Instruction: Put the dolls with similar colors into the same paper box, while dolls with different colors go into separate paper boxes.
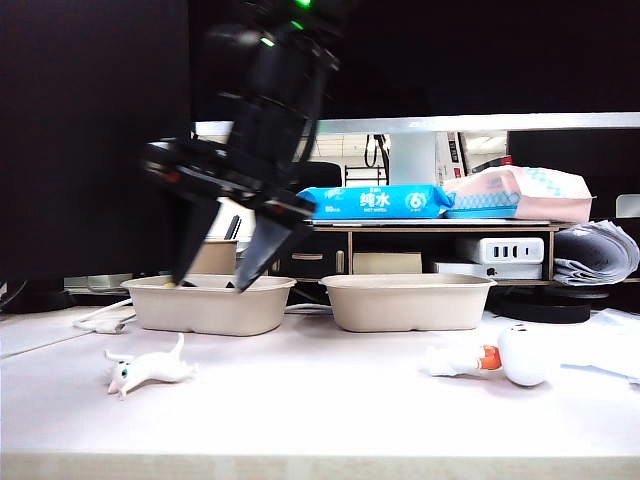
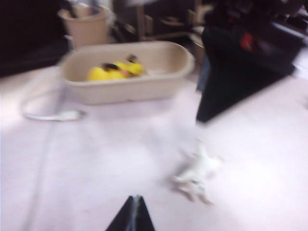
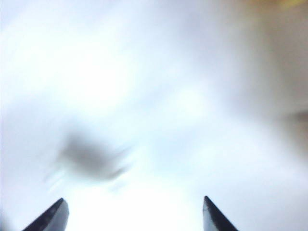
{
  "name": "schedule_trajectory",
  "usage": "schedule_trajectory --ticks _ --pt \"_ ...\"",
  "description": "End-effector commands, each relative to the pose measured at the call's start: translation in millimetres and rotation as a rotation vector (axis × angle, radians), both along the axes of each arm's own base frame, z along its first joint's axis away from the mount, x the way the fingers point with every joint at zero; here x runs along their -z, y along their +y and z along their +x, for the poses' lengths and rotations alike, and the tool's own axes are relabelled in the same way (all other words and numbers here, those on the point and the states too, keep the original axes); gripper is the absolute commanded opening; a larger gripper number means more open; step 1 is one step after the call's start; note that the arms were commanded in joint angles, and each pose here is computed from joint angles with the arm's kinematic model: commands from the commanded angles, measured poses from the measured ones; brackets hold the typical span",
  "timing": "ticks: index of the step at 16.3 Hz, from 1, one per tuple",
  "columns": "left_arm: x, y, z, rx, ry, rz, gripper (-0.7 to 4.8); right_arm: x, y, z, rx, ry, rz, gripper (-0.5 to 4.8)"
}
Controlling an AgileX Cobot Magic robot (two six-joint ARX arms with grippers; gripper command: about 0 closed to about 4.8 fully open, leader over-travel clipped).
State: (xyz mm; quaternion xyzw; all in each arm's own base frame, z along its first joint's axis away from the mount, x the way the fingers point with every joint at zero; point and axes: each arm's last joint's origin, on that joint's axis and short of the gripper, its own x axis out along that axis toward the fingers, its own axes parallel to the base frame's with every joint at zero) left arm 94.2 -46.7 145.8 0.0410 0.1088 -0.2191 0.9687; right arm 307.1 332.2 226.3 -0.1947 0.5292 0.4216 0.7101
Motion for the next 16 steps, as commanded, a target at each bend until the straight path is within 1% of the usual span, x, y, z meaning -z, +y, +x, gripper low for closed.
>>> schedule_trajectory --ticks 1,2,4,6,9,11,16 --pt "2.3 -4.7 -0.8 0.045 0.029 0.014 -0.05 -1.1 18.8 -34.4 -0.221 0.001 -0.053 3.59" --pt "2.9 -4.9 -0.5 0.045 0.037 0.019 -0.05 0.7 24.5 -44.6 -0.296 -0.017 -0.084 3.59" --pt "3.1 -4.9 -0.4 0.045 0.04 0.02 -0.05 5.9 30.4 -50.3 -0.354 -0.064 -0.132 3.6" --pt "3.1 -4.9 -0.4 0.045 0.039 0.02 -0.05 12.1 33.3 -50.3 -0.396 -0.071 -0.138 3.6" --pt "3.1 -4.9 -0.4 0.045 0.039 0.02 -0.05 25.9 36.7 -45.0 -0.398 -0.087 -0.163 3.6" --pt "3.1 -4.9 -0.4 0.045 0.039 0.02 -0.05 30.6 41.2 -44.1 -0.42 -0.108 -0.151 3.6" --pt "3.1 -4.9 -0.4 0.045 0.039 0.02 -0.05 40.7 47.9 -41.2 -0.421 -0.13 -0.134 3.59"
